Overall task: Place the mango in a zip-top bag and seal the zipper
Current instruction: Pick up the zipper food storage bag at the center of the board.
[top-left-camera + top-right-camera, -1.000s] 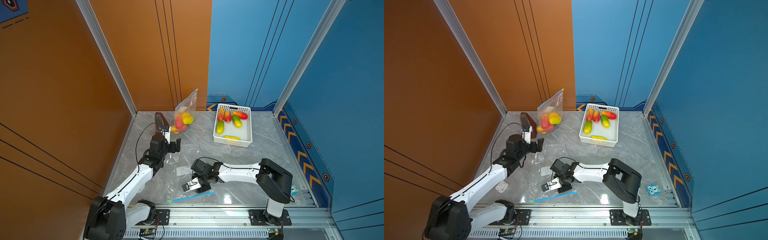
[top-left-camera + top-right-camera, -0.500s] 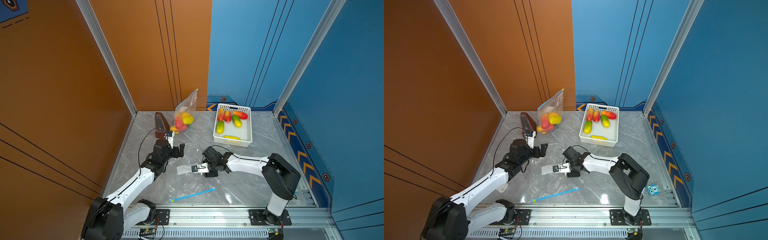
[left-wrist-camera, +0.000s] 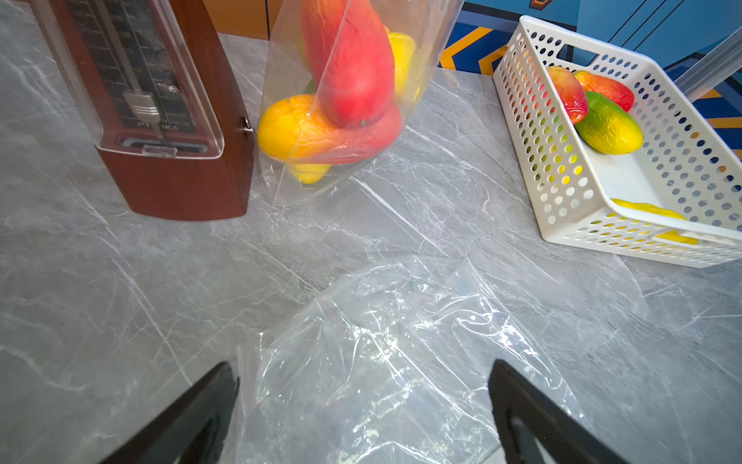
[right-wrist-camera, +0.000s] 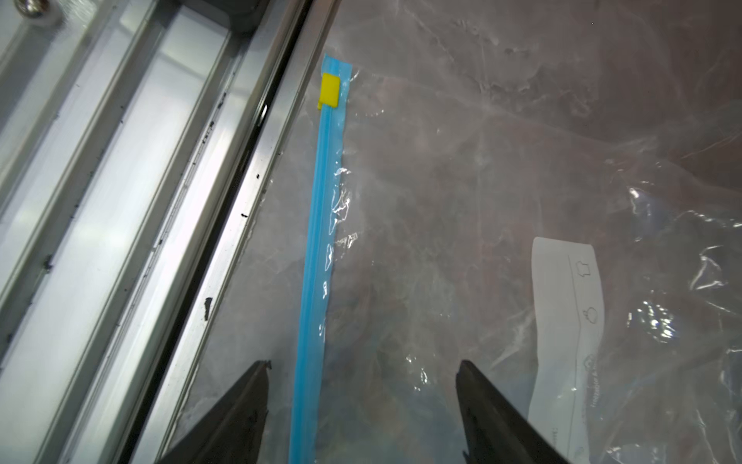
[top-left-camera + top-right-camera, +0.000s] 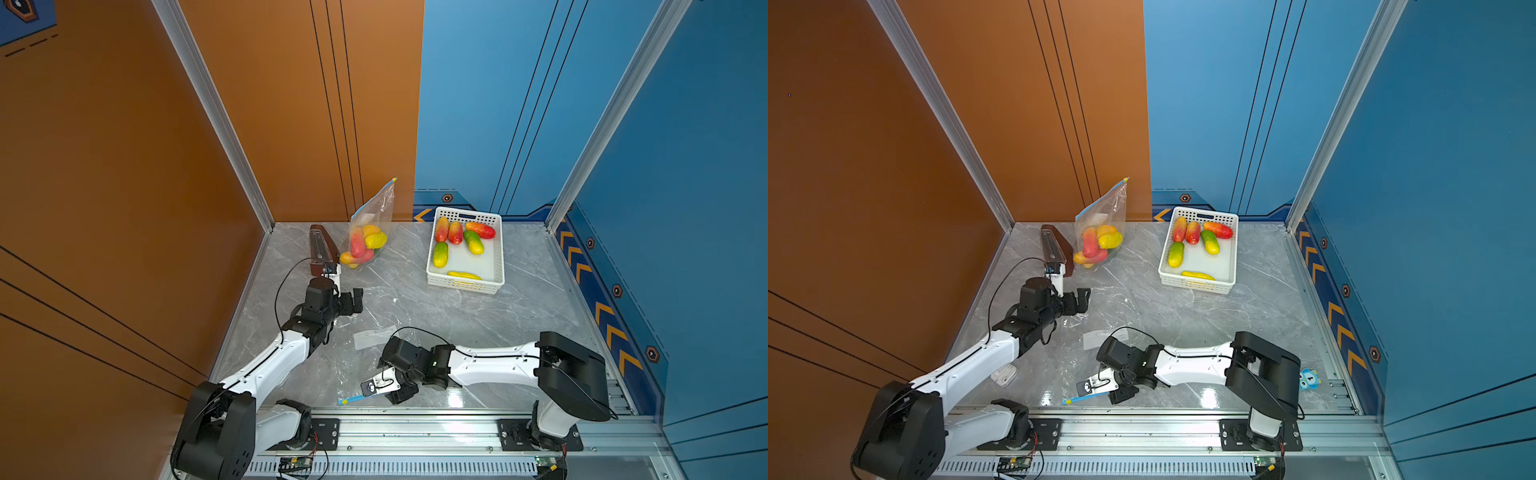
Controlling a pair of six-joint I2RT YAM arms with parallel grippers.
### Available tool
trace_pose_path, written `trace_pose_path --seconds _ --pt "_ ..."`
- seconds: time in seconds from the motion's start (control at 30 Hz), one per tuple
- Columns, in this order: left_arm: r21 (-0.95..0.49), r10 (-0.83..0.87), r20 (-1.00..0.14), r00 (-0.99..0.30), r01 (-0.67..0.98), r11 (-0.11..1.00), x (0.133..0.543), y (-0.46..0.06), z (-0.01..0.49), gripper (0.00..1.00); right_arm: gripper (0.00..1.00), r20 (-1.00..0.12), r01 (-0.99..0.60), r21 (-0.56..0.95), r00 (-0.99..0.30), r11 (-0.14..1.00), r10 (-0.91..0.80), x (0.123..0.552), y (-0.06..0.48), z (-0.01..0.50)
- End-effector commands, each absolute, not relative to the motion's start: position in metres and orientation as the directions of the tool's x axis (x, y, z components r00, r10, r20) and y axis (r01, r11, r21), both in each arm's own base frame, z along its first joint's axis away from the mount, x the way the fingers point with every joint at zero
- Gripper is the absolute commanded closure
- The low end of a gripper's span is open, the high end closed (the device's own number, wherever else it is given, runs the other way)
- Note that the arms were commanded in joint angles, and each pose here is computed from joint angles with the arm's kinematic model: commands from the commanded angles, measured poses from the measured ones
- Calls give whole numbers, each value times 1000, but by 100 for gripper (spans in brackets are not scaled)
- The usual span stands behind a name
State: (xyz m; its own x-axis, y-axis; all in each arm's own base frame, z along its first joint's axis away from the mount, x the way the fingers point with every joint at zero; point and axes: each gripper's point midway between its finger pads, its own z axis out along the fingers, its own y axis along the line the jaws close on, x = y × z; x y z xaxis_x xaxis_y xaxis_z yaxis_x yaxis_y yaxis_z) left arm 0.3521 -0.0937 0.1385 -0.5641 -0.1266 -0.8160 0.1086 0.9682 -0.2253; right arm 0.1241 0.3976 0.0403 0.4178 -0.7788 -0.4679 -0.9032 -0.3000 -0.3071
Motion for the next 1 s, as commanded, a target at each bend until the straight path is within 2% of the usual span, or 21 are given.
trace_pose_path --seconds 0.0,0.1,0.23,0.33,0.53,0.7,0.97 --pt "-238 -135 -798 -587 101 966 347 -91 130 0 25 -454 -913 -311 388 -265 -803 132 401 31" --pt "-238 -137 -798 -586 99 966 346 -90 129 0 28 -460 -921 -300 369 -250 -808 139 400 27" --pt "-238 -139 -803 -580 98 966 344 -88 131 0 39 -466 -924 -290 362 -248 -807 142 400 26" --pt "-236 -139 -806 -575 98 967 344 -87 132 0 52 -462 -926 -284 358 -247 -812 145 399 24" --pt "-237 -132 -804 -580 108 965 343 -88 131 0 63 -456 -926 -294 353 -236 -817 155 402 25" --pt "-236 -125 -803 -583 117 965 343 -88 130 1 80 -463 -929 -292 344 -225 -817 161 406 26" --pt "-245 -114 -790 -602 139 959 344 -94 125 1 81 -468 -936 -305 308 -175 -829 178 410 28"
